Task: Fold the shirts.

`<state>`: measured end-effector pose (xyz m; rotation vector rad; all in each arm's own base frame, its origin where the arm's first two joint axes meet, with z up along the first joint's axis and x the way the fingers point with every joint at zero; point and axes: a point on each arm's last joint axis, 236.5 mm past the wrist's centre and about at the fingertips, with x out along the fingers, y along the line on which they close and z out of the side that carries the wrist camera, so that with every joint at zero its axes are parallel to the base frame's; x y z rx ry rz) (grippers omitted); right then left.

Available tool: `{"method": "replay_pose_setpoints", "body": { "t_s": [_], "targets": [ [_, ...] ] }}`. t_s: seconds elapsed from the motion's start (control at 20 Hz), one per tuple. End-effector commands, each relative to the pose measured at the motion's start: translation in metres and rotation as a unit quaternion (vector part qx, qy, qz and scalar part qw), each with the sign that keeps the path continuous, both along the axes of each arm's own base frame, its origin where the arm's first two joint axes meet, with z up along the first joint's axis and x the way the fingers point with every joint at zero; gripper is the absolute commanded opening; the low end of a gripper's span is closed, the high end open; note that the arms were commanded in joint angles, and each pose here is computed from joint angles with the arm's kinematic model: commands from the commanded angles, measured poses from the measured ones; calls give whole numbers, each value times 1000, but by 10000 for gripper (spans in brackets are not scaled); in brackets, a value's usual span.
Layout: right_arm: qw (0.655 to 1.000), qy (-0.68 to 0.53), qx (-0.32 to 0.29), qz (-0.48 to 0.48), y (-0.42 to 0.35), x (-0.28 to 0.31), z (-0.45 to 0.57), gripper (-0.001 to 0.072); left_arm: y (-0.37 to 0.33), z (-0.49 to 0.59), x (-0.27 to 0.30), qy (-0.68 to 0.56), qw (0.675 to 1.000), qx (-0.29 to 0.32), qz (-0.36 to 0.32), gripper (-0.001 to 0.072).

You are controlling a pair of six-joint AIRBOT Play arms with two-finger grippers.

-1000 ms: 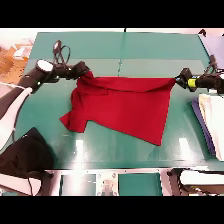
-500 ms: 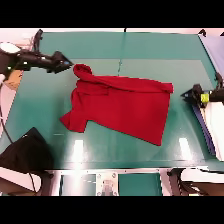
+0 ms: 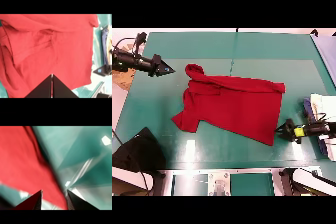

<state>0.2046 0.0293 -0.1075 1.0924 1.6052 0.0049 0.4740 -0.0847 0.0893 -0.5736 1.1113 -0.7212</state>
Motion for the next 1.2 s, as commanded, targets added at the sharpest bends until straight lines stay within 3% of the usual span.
{"method": "replay_pose_setpoints", "body": {
  "t_s": [0.0,0.05,0.15,0.2,0.35,0.5,0.55,0.7,0.9,1.15],
  "targets": [
    [999,26,-11,27,31,-32,-29,370,1,-1,-3,3,1000,1,-5,23],
    [999,13,-12,35,38,-27,-30,350,1,-1,-3,3,1000,1,-4,23],
    [999,-28,-15,44,44,-5,-24,61,2,-1,-3,3,1000,1,-5,23],
    [998,-47,-24,46,37,9,-18,16,1,-1,-3,5,1000,0,-4,22],
    [990,-89,-109,23,-27,64,11,15,2,-3,-8,23,1000,3,-2,22],
    [968,-87,-230,-53,-127,92,46,15,16,-12,-12,34,998,48,7,22],
    [962,-92,-246,-76,-147,96,57,15,19,-14,-14,35,998,58,7,22],
    [961,-98,-243,-88,-155,98,60,15,15,-28,-23,64,997,50,6,22],
    [970,-75,-223,-57,-136,91,35,15,-30,-95,-80,166,984,34,-50,22],
    [974,-69,-210,-50,-127,93,28,14,-101,-159,-133,195,973,62,-110,24]
  ]
}}
